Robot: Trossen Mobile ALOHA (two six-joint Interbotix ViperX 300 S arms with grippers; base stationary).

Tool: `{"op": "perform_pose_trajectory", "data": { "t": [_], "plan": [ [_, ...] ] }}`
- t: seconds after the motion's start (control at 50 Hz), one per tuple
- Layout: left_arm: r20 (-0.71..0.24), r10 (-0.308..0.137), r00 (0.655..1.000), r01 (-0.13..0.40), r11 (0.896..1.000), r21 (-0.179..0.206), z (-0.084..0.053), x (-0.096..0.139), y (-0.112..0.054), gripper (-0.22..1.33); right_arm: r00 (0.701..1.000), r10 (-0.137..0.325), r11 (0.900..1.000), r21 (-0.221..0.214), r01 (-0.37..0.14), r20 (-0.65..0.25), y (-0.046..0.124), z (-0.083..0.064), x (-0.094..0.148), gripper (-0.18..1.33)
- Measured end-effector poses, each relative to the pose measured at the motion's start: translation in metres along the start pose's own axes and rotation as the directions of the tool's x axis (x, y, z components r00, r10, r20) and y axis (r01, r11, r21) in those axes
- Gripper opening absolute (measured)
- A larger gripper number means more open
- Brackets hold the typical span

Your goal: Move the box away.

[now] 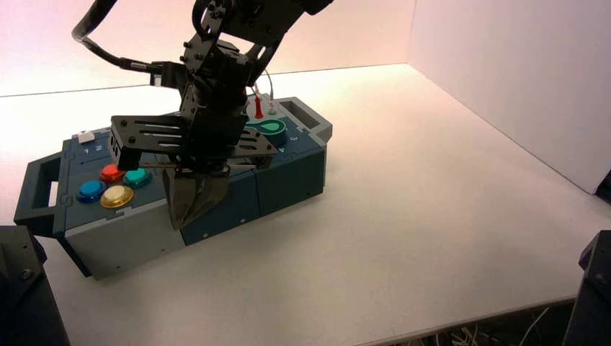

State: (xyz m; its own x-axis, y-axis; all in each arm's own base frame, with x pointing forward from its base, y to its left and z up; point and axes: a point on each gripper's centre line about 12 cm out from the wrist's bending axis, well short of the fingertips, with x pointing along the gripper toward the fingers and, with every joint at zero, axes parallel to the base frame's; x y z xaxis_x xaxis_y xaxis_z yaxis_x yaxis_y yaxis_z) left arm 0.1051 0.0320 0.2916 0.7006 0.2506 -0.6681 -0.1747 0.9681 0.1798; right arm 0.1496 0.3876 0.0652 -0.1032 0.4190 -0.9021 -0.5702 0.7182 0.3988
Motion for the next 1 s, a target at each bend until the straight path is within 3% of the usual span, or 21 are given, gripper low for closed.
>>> {"op": "perform_pose_trajectory", "data": {
  "t": [0.24, 0.78, 1.0],
  "plan": [
    [-0.002, 0.000, 1.000, 0.000, 1.000, 0.000, 0.000, 0.000, 0.000, -0.18, 1.000, 0.004, 0.9999, -0.015, -0.004, 0.025, 0.002, 0.013, -0.006, -0.14],
    [0.004, -0.013, 1.000, 0.013, 1.000, 0.016, 0.000, 0.000, -0.002, -0.18, 0.997, 0.012, 0.9999, 0.002, -0.012, 0.083, -0.011, 0.049, -0.017, -0.14],
    [0.006, -0.016, 1.000, 0.016, 1.000, 0.019, 0.001, -0.001, -0.002, -0.18, 0.992, 0.009, 0.9996, 0.024, -0.012, 0.129, -0.026, 0.079, -0.030, -0.15]
  ]
}}
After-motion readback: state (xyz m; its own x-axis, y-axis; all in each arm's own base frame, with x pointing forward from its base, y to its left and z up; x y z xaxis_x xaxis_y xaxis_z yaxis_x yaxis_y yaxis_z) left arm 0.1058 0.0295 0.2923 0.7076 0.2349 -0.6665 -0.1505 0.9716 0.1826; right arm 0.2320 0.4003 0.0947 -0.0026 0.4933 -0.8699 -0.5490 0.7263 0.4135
